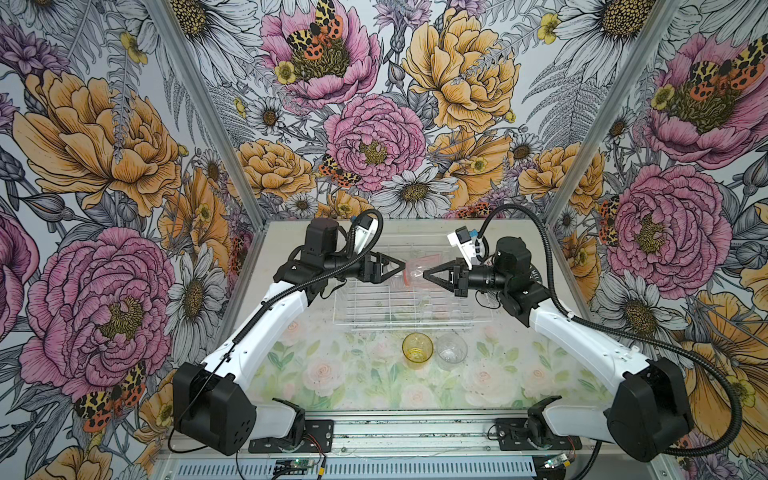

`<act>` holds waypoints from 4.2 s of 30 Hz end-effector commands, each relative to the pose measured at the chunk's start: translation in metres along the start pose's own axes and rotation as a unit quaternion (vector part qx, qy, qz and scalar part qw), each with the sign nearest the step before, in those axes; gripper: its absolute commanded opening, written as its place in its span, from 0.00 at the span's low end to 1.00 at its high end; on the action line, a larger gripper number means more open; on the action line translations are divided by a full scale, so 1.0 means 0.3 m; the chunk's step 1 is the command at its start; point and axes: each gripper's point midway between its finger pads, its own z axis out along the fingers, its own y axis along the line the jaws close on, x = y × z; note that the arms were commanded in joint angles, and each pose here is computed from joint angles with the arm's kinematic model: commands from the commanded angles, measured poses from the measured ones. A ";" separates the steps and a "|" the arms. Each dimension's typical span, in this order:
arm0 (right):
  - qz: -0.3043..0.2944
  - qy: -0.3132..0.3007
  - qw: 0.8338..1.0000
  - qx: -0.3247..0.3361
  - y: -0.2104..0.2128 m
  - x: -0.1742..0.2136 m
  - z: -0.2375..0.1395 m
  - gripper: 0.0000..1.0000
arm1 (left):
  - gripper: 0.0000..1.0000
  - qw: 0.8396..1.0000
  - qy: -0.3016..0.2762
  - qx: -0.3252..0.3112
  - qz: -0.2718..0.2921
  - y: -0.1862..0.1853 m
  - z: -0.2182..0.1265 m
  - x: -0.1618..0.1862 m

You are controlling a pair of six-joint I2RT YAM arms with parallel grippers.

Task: Unload the mixed dishes from the dish rack
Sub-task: 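Close the right gripper on the pink glass held by the left gripper, then carry the pink glass toward the robot with the right gripper while the left releases, then lower the pink glass toward the table beside the yellow glass with the right gripper, then open the right gripper and withdraw while the left gripper reaches over the striped bowl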

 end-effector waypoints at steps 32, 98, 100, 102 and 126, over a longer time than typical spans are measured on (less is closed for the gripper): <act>-0.272 0.477 0.819 0.163 0.098 0.658 0.370 0.00 | 0.88 0.924 -0.066 -0.370 -0.072 0.377 -0.367 0.041; -0.152 0.317 0.892 0.285 -0.108 0.201 0.092 0.47 | 0.89 0.930 -0.001 -0.366 -0.026 0.381 -0.203 0.059; -0.099 0.263 0.893 0.351 -0.220 0.130 -0.018 0.47 | 0.90 0.928 0.021 -0.372 -0.001 0.375 -0.125 0.048; -0.069 0.220 0.892 0.389 -0.289 0.094 -0.093 0.47 | 0.90 0.926 0.045 -0.376 0.020 0.382 -0.046 0.039; 0.006 0.083 0.901 0.426 -0.448 0.076 -0.340 0.48 | 0.87 0.872 0.228 -0.431 0.048 0.659 0.465 0.125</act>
